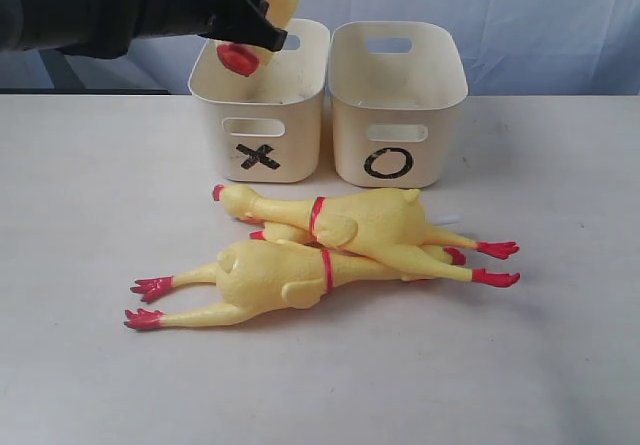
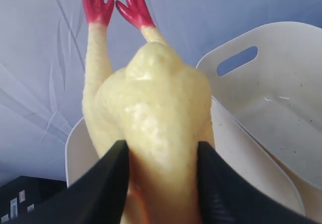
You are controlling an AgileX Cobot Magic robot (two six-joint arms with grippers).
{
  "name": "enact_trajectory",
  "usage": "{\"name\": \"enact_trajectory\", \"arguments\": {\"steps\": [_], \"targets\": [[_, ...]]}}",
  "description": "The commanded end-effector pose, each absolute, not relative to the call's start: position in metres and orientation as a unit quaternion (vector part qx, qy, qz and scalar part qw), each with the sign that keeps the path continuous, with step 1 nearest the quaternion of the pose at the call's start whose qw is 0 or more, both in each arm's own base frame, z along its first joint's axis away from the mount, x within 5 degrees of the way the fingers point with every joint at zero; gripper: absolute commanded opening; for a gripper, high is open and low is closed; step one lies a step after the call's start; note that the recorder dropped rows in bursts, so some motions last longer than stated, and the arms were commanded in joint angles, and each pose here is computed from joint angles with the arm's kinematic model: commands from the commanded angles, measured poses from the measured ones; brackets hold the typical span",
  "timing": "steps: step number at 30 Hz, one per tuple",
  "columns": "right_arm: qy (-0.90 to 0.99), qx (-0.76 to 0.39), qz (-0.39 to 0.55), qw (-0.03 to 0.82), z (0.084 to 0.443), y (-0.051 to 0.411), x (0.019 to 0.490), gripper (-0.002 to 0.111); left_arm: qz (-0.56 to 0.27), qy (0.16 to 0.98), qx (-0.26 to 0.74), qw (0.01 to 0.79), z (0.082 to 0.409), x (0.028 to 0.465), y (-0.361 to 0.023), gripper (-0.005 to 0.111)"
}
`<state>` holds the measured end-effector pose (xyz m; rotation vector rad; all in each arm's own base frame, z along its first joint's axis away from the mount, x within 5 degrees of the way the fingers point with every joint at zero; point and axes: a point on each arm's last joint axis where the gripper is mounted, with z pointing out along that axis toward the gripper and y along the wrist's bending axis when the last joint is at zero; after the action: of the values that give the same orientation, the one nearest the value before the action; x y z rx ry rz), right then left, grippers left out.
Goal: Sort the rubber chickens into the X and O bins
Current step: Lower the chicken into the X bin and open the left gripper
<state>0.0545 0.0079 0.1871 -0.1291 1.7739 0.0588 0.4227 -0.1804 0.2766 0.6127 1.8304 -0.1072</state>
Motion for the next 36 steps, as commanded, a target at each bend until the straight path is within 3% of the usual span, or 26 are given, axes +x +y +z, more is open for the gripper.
{"name": "enact_trajectory", "arguments": {"steps": [1,16,23,30,36], "targets": [[0.769,-0.053,0.025,0.637,0.188,0.008,0.054,-0.001,-0.034,0.778,0.272,0.565,0.267,0.435,-0.182,0.0],[0.769,-0.053,0.025,0.636,0.188,0.008,0.054,-0.001,0.001,0.803,0.256,0.539,0.223,0.454,-0.175,0.0],[0.769,-0.053,0.025,0.636,0.188,0.008,0.054,-0.001,-0.019,0.819,0.198,0.538,0.223,0.454,-0.173,0.0],[0.769,-0.053,0.025,0.636,0.188,0.008,0.054,-0.001,-0.036,0.82,0.207,0.533,0.222,0.453,-0.176,0.0],[0.769,-0.053,0.025,0.636,0.188,0.008,0.054,-0.001,0.001,0.833,0.114,0.541,0.224,0.457,-0.161,0.0]]}}
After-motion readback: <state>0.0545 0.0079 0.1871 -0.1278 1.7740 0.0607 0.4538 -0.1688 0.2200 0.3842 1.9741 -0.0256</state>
